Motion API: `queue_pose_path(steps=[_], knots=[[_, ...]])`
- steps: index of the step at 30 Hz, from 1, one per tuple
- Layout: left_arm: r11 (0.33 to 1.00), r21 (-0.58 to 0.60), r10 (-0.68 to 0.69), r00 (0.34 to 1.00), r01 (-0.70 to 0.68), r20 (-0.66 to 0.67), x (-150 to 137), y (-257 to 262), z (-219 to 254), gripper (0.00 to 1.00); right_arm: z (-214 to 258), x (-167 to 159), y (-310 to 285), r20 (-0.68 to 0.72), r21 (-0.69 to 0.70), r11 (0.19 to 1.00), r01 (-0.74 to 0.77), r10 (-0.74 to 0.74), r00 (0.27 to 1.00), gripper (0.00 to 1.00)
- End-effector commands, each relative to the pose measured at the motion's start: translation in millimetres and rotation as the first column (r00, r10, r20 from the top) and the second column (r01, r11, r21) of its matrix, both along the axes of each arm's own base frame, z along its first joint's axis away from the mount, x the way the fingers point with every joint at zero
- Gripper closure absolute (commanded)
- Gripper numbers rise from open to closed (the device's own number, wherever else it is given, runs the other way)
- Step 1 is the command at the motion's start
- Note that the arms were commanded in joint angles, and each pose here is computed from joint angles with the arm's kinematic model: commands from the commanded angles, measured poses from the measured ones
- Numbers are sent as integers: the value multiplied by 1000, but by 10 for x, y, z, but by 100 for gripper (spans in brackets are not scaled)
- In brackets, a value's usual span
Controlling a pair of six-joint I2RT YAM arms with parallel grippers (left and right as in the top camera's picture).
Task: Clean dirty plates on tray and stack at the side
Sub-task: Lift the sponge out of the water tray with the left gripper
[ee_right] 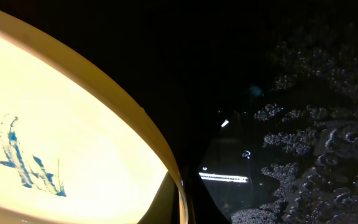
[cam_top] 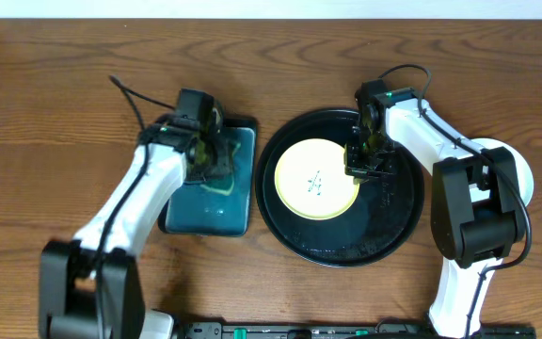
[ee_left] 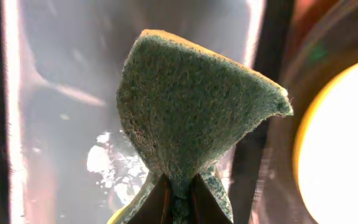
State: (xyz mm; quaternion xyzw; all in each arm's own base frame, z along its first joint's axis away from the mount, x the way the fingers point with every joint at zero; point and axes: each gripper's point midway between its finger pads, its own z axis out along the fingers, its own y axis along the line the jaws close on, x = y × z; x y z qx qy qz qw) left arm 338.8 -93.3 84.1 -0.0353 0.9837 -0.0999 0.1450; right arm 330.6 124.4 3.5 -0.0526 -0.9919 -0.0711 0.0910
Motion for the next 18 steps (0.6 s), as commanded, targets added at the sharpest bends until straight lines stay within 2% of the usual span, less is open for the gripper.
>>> queue_pose_path(steps=[1, 6, 18], knots=[[1000, 2, -6, 998, 6, 68, 41, 18, 189, 93, -81, 24, -179, 9, -104, 994, 25, -24, 1000, 99], [1000, -6, -5, 994, 6, 108, 60, 14, 308, 93, -82, 23, -179, 9, -104, 994, 25, -24, 1000, 99], [1000, -6, -5, 994, 6, 109, 60, 14, 311, 92, -82, 23, -179, 9, -104, 994, 24, -23, 1000, 99]])
